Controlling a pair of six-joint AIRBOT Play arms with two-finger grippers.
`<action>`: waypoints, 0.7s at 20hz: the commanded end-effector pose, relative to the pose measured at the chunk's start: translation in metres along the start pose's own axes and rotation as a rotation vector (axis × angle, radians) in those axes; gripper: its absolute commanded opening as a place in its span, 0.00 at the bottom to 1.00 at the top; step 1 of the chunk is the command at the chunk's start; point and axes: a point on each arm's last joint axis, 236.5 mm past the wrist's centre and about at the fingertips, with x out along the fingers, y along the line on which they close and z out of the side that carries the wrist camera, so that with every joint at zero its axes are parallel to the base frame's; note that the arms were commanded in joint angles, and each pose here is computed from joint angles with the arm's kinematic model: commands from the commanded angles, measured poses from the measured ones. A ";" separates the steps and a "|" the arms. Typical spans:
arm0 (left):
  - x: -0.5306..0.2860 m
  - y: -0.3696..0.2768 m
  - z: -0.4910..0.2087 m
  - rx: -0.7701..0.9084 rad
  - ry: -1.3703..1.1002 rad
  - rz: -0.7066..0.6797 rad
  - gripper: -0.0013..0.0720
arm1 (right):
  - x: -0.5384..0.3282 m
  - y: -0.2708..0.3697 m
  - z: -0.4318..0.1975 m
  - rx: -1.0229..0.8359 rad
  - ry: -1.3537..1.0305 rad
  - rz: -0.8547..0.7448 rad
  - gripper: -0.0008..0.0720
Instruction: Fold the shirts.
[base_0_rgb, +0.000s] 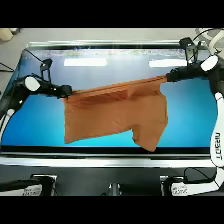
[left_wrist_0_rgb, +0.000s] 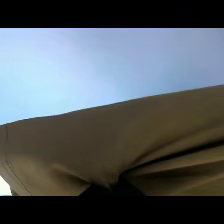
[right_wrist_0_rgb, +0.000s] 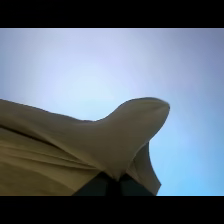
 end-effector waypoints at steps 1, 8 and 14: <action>0.034 -0.005 0.002 -0.055 0.044 -0.041 0.05 | 0.037 0.016 -0.008 0.107 0.005 0.089 0.04; -0.005 0.021 -0.057 -0.038 0.375 -0.041 0.92 | 0.001 -0.002 -0.041 0.053 0.152 0.081 0.69; -0.053 0.071 -0.161 -0.144 0.534 -0.005 0.71 | -0.063 -0.034 -0.145 0.147 0.458 0.200 0.67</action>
